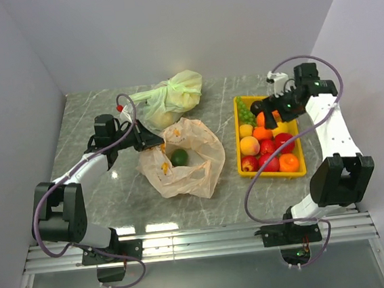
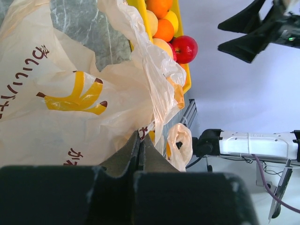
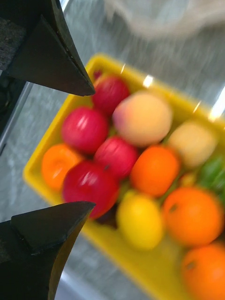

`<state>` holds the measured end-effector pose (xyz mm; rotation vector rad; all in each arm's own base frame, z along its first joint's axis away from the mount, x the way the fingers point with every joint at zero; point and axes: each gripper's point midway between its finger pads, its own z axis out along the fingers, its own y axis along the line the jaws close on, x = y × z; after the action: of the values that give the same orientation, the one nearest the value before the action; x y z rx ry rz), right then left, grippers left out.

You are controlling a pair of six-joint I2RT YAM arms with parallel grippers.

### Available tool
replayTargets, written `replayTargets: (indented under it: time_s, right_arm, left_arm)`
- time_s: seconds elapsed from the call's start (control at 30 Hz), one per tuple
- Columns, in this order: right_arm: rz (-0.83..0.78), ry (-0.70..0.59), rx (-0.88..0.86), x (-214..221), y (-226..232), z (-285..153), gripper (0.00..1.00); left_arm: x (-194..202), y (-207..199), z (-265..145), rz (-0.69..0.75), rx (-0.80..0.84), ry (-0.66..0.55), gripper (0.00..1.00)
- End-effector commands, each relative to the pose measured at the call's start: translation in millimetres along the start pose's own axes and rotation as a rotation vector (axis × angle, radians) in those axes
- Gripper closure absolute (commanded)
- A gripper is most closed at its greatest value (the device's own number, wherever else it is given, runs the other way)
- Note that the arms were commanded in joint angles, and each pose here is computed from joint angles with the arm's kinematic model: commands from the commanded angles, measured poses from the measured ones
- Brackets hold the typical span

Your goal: Place the fake fruits into the plastic bag and tie a complex knot

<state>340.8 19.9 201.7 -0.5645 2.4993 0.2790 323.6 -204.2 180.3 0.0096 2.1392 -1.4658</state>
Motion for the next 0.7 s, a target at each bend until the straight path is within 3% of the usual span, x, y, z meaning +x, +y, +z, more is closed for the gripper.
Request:
replayTargets:
  time_s: [0.0, 0.23, 0.67]
  right_arm:
    - [-0.089, 0.141, 0.105, 40.8, -32.7, -8.5, 0.0]
    - [-0.134, 0.305, 0.152, 78.8, -59.2, 18.7, 0.0]
    - [-0.073, 0.408, 0.077, 111.8, -54.9, 54.4, 0.0]
  left_arm:
    - [-7.3, -18.1, -4.0, 0.078, 0.043, -0.007, 1.0]
    - [-8.7, -15.9, -3.8, 0.079, 0.031, -0.009, 0.99]
    - [-9.2, -7.5, -0.4, 0.067, 0.011, -0.005, 1.0]
